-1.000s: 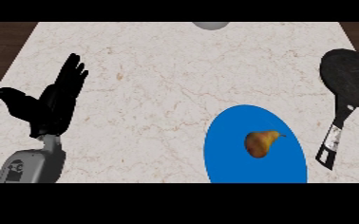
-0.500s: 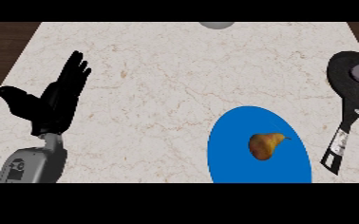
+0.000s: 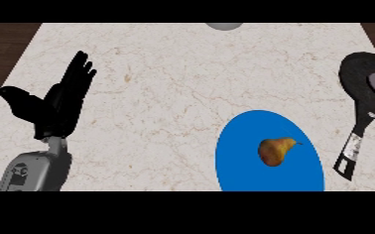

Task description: Pick the eggplant from the plate and place it in the pan

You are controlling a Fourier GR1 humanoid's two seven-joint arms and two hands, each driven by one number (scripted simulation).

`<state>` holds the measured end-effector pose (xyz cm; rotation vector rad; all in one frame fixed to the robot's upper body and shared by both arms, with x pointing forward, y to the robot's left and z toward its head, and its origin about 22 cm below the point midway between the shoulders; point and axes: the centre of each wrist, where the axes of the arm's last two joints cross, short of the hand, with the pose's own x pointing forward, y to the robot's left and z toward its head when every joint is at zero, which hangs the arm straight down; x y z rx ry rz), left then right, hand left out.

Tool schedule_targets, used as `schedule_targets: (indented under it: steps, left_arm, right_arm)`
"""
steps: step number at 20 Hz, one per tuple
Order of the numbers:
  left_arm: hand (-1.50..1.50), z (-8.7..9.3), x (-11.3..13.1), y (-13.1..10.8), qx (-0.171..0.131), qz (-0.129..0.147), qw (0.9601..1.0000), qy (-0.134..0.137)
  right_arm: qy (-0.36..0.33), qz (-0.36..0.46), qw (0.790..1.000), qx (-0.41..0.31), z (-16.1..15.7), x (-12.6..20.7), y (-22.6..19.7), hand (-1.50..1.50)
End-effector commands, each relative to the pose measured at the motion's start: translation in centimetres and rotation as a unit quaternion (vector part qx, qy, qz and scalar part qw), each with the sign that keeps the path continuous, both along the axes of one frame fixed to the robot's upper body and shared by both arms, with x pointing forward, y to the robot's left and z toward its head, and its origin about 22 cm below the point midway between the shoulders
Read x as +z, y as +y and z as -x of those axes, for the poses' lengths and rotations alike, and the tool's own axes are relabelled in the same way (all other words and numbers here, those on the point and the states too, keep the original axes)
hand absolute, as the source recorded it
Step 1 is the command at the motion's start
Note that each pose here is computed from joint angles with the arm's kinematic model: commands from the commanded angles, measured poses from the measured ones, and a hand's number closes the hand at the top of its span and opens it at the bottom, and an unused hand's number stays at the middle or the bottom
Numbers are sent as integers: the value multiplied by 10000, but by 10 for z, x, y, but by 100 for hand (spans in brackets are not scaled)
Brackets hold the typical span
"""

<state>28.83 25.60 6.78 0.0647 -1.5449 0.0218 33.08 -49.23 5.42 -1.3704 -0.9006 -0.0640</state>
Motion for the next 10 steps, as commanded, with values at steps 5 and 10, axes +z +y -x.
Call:
schedule_targets:
  steps: [5,10]
  left_arm:
    - [0,5,-2,8,172,-24,9998,62]
    - [0,14,-13,21,302,-104,9994,122]
  right_arm:
    - [-1895,-600,9799,-170,25,3,-25,-150]
    - [-2681,-899,9592,31,69,-16,-48,-150]
